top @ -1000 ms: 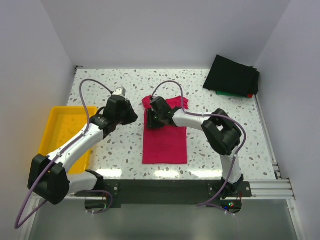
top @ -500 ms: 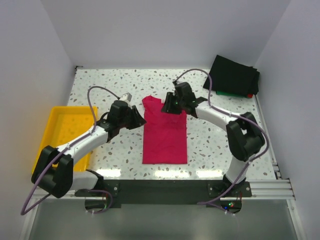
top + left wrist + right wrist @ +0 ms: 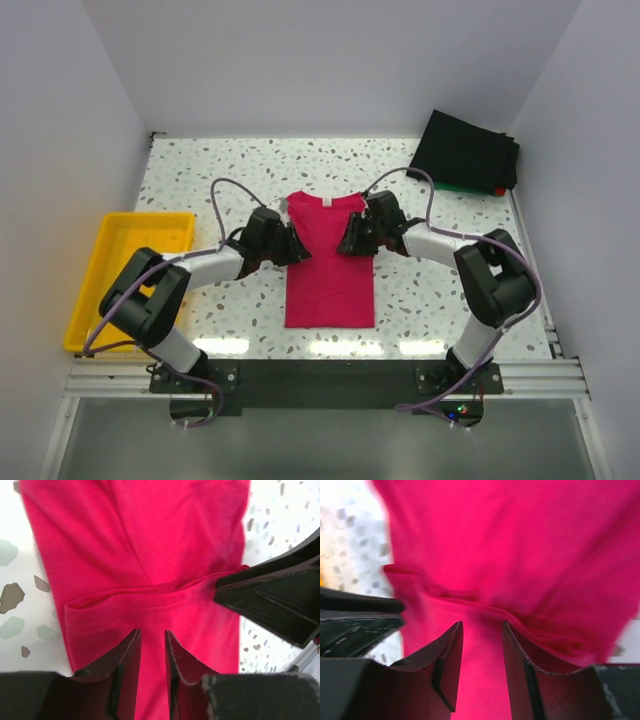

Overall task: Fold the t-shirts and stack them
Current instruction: Fold the tshirt

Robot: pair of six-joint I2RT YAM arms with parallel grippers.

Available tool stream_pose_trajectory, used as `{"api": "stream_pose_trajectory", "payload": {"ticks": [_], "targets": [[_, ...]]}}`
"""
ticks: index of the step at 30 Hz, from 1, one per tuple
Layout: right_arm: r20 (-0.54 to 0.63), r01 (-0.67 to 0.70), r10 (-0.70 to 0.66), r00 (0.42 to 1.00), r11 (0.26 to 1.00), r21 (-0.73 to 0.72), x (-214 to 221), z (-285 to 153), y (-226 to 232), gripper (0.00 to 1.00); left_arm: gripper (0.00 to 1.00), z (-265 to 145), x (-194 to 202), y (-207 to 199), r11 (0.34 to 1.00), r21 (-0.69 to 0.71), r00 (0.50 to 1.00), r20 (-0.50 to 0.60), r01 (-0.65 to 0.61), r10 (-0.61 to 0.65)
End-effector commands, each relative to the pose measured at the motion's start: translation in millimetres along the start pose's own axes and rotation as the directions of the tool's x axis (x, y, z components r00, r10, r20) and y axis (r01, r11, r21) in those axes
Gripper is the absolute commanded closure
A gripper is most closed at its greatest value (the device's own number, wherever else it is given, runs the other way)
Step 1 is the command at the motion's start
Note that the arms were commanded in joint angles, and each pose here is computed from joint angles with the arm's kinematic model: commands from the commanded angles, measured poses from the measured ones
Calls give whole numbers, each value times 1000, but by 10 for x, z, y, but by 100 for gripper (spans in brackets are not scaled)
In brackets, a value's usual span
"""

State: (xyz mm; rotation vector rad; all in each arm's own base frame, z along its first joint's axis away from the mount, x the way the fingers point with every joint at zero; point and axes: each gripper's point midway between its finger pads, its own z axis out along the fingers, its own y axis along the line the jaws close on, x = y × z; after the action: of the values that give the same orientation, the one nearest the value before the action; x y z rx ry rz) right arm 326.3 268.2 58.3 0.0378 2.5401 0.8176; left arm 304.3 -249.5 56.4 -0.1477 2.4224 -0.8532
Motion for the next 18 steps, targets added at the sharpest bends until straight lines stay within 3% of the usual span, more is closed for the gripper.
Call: {"api": "stream_pose_trajectory", "payload": {"ticks": [1, 7, 18], "targets": [[0, -63, 63, 998, 998, 1, -31, 82, -271, 59, 71, 151, -116, 9, 1000, -5, 999, 47, 9, -8], [-14, -109, 110, 994, 991, 72, 27, 107, -671, 60, 73, 222, 123, 581, 977, -199, 997, 27, 71, -67], [-11, -170, 172, 985, 979, 110, 48, -80, -949, 60, 74, 57, 32, 592, 969, -240, 997, 52, 62, -51]]}}
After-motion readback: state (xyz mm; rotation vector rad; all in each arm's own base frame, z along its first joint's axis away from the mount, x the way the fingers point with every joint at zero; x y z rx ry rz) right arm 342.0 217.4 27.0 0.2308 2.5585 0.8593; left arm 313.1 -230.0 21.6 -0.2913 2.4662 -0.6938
